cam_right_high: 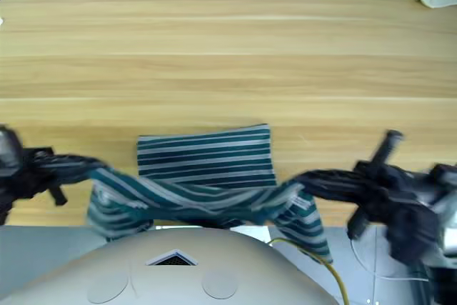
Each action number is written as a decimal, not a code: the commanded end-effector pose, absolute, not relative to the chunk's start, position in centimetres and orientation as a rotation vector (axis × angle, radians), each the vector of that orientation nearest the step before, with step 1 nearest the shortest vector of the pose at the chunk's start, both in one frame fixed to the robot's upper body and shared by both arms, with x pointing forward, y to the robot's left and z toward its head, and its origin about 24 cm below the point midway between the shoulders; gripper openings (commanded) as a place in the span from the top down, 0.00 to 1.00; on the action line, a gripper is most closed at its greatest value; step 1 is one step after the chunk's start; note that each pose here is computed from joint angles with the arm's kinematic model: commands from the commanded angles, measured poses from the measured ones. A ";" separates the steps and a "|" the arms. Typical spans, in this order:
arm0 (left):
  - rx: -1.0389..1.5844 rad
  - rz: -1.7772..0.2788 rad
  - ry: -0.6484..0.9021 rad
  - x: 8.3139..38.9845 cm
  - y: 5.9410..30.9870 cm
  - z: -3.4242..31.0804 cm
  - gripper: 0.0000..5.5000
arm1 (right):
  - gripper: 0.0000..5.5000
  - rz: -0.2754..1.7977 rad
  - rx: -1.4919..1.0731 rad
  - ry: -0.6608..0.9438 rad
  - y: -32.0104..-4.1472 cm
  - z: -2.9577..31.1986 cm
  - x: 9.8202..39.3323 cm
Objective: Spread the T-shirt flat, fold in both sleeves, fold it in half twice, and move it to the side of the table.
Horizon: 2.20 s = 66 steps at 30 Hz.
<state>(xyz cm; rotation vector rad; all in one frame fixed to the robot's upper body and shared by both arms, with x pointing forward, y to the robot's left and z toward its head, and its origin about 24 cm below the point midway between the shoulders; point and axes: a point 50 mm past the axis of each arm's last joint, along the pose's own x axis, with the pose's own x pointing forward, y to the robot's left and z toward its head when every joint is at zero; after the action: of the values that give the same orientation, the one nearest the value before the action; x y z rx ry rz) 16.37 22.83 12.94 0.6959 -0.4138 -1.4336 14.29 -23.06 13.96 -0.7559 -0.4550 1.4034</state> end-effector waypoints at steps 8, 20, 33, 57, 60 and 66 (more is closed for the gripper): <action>0.557 -0.027 -0.556 39.2 22.2 38.8 1.00 | 1.00 -0.250 -0.769 -0.535 -25.0 41.9 37.5; 0.950 -0.624 -0.418 30.6 25.1 13.4 1.00 | 1.00 0.782 -1.283 0.147 -31.0 8.8 27.3; 0.976 -1.198 0.039 22.7 22.0 0.2 1.00 | 1.00 1.080 -1.209 0.214 -26.0 3.4 24.2; 0.868 -1.437 0.203 16.6 24.5 1.2 0.93 | 0.53 1.392 -0.893 0.215 -26.1 5.0 16.3; 0.761 -1.439 0.134 16.7 24.1 2.6 0.87 | 0.46 1.423 -0.818 0.143 -25.4 6.2 15.8; 0.537 -1.379 -0.031 17.7 23.6 5.3 0.71 | 0.28 1.349 -0.783 0.054 -24.7 7.3 17.0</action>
<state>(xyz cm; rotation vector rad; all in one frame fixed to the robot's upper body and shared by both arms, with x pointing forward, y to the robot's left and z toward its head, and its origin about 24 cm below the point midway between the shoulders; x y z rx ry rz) 17.19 23.60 4.19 0.5950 0.0269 -1.4059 15.97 -24.85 6.84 -0.7616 0.0774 1.3982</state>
